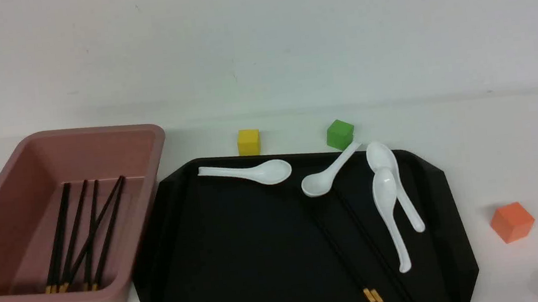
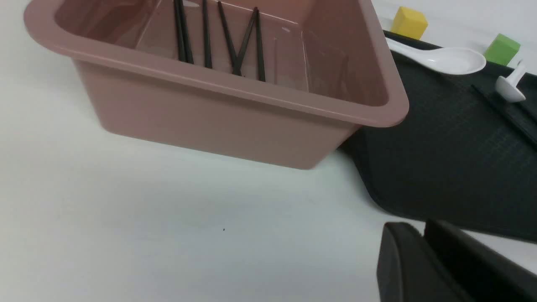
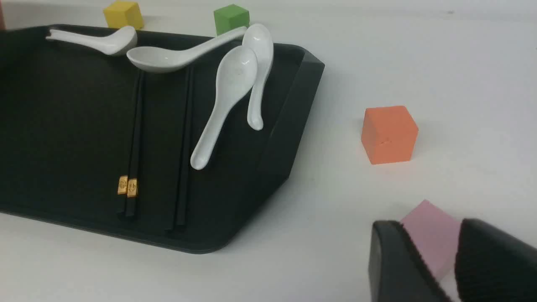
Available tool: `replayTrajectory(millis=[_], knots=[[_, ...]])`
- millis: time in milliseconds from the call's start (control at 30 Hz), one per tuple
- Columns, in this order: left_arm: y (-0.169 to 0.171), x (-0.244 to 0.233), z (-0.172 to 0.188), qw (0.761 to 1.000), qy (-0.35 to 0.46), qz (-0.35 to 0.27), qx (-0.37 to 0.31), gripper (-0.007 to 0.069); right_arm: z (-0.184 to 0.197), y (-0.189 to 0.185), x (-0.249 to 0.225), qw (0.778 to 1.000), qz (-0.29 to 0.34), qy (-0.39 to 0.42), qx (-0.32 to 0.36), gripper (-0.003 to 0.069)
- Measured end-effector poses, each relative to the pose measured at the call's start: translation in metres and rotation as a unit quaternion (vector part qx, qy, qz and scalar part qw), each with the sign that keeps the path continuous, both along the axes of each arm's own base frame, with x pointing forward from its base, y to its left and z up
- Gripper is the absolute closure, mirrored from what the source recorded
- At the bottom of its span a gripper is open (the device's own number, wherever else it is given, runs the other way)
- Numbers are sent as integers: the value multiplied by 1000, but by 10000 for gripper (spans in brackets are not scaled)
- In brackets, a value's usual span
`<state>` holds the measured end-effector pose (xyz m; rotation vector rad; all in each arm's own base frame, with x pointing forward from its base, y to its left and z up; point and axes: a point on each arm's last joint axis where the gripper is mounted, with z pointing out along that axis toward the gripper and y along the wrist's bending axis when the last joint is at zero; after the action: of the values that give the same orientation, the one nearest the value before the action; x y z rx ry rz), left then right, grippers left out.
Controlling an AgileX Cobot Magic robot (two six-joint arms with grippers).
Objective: On white tablecloth take chopsticks from black tray and put them in box.
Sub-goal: 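Move the gripper over the chopsticks on the black tray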
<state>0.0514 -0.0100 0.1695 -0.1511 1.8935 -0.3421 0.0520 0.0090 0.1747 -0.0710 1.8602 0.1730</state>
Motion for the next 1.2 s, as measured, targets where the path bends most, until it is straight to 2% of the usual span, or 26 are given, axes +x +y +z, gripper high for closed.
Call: replayTrajectory(millis=[1133, 1200], knots=[[0, 0, 0, 1000, 0, 0, 0, 520, 0, -1, 0, 1000, -1, -3, -16, 417], [0, 0, 0, 1000, 0, 0, 0, 515, 1, 0, 1, 1000, -5, -7, 13, 417]])
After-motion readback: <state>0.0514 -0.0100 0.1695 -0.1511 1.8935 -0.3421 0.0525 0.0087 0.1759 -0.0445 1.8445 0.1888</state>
